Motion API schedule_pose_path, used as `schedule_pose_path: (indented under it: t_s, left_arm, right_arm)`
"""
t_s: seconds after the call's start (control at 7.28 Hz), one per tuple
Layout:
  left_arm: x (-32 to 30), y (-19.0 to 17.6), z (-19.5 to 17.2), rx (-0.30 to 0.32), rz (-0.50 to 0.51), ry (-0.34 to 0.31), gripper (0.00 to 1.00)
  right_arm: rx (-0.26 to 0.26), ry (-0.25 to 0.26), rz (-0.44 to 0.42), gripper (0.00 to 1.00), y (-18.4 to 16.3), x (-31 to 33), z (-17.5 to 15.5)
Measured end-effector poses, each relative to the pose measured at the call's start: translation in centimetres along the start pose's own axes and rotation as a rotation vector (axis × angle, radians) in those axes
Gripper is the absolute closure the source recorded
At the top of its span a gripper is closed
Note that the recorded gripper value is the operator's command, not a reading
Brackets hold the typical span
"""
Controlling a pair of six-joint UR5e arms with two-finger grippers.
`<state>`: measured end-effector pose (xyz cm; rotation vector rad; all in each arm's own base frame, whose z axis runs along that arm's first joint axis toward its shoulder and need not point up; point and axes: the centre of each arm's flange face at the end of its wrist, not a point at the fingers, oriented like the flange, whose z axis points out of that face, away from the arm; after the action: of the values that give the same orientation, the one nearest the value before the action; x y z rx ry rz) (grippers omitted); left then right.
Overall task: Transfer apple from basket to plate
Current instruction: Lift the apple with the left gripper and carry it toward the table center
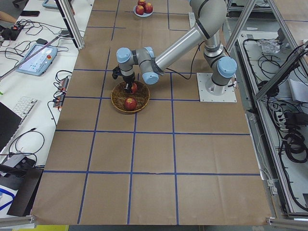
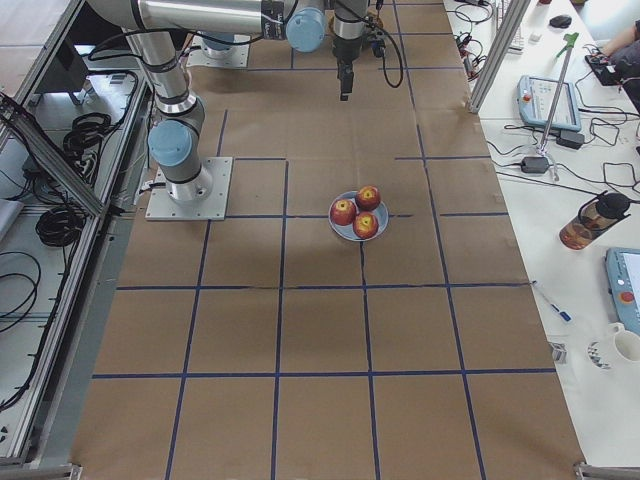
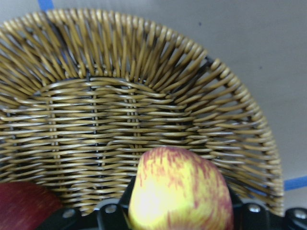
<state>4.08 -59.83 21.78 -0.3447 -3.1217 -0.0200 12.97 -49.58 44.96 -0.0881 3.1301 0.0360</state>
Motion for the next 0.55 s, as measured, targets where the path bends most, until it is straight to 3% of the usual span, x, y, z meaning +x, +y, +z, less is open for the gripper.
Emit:
schedule_pose_path:
  t_s: [0.27, 0.55]
  left_arm:
    - [4.7, -0.1, -4.1, 0.012, -0.082, 0.003, 0.47]
    - [16.5, -1.2, -6.9, 0.034, -0.168, -0.005, 0.48]
  right_arm:
    - [0.0, 0.0, 0.001, 0.0, 0.0, 0.0, 0.0]
    - [-0.001, 0.0, 0.0, 0.0, 0.0, 0.0, 0.0]
